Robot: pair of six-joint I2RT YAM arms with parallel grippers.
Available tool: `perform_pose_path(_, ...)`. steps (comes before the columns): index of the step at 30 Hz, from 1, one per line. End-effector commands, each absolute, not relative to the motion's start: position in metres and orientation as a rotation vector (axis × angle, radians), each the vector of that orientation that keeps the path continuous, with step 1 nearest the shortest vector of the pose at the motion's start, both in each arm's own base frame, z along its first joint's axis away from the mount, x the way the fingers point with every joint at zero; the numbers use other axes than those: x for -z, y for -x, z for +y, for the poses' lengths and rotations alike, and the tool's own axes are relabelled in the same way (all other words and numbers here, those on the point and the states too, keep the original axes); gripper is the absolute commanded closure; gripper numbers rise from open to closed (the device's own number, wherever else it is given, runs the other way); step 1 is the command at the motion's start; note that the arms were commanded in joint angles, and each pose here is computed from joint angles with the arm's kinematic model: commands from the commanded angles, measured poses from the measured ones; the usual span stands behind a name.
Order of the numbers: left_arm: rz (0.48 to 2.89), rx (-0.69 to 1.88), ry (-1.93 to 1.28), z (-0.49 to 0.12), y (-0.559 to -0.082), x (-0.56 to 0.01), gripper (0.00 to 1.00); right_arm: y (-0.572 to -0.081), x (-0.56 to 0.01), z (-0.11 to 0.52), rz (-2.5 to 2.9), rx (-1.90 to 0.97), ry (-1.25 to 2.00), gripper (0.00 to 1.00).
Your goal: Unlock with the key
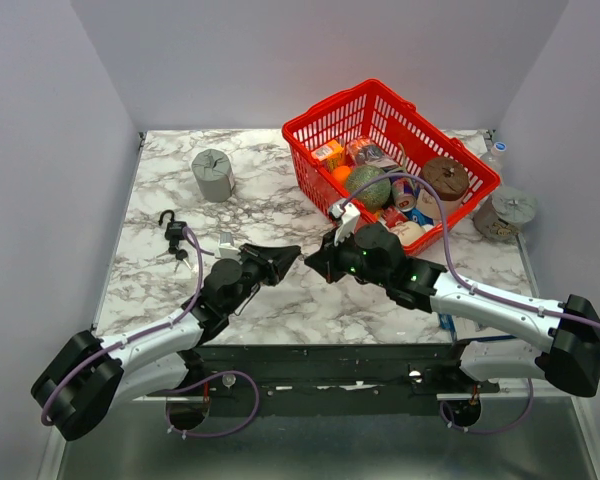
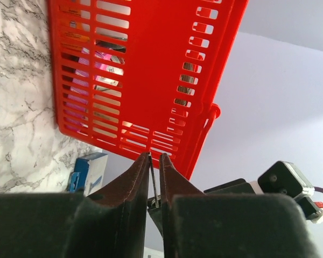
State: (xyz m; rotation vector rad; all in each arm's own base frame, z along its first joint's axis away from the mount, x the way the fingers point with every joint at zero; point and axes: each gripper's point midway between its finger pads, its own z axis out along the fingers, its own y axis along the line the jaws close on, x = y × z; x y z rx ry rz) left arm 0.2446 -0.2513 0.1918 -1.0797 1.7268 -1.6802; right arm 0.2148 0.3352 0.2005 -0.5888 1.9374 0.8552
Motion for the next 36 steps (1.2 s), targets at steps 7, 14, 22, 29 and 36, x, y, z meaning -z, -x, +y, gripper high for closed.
perform_pose_path(7,1.736,1.636,1.03,-0.256,-0.25,-0.19,0.98,-0.21,-0.196,0.338,1.943,-0.872,0.61,0.99)
perform_pose_path(14,1.696,1.63,0.95,-0.254,-0.25,-0.197,1.0,-0.209,-0.193,0.332,1.958,-0.862,0.581,0.93)
perform_pose_path(22,1.6,1.597,0.824,-0.237,-0.244,-0.203,1.0,-0.204,-0.199,0.316,1.922,-0.874,0.566,0.36)
perform_pose_path(29,1.588,1.522,0.399,-0.248,-0.231,-0.238,1.0,-0.185,-0.218,0.32,1.873,-1.074,0.63,0.25)
perform_pose_path(36,1.561,1.586,-0.022,-0.271,-0.199,-0.264,1.0,-0.166,-0.245,0.322,1.78,-1.391,0.673,0.32)
